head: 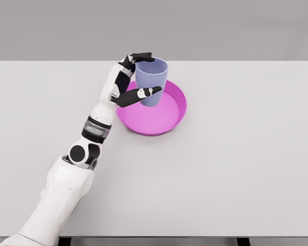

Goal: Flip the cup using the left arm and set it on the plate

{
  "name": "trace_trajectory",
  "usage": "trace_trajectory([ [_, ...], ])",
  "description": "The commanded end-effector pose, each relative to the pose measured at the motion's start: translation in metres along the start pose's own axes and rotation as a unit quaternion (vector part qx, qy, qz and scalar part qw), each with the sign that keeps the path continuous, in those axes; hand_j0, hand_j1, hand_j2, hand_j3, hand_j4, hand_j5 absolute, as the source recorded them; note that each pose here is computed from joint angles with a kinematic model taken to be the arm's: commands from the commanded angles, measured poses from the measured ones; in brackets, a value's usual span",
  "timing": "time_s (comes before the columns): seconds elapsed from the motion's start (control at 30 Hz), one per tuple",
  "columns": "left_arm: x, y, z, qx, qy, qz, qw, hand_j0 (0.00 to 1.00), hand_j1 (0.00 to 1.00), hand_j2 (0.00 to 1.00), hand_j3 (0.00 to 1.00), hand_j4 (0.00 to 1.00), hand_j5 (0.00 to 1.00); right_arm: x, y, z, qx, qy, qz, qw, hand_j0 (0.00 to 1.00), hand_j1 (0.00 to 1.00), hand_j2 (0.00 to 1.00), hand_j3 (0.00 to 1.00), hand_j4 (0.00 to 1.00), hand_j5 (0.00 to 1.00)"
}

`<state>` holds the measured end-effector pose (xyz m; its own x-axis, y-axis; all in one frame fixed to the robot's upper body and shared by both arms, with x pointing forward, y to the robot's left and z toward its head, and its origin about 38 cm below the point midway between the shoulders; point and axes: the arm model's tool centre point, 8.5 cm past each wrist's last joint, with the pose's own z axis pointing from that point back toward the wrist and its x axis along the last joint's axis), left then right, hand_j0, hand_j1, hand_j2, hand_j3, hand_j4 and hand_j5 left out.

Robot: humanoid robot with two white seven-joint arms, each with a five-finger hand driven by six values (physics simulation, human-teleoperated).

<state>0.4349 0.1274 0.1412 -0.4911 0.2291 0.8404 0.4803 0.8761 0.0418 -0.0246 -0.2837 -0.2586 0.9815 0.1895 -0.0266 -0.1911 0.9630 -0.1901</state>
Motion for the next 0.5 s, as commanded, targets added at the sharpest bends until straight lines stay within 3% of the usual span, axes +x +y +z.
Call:
trace_trajectory([
  [0.0,0.001,-0.002,-0.004,0.014,-0.008,0.011,0.9998,0.58,0.58,0.58,0.58,0.58,0.58,0.000,0.000,0.000,0.000,0.000,0.000,1.0000,1.00,1.00,1.00,1.00,1.00,1.00],
  [0.23,0.004,0.004,-0.008,0.043,-0.020,0.022,0.9986,0.58,0.58,0.58,0.58,0.58,0.58,0.000,0.000,0.000,0.000,0.000,0.000,1.0000,1.00,1.00,1.00,1.00,1.00,1.00],
  [0.47,-0.026,0.011,0.003,0.051,0.032,0.018,0.9980,0.58,0.58,0.58,0.58,0.58,0.58,0.000,0.000,0.000,0.000,0.000,0.000,1.0000,1.00,1.00,1.00,1.00,1.00,1.00],
])
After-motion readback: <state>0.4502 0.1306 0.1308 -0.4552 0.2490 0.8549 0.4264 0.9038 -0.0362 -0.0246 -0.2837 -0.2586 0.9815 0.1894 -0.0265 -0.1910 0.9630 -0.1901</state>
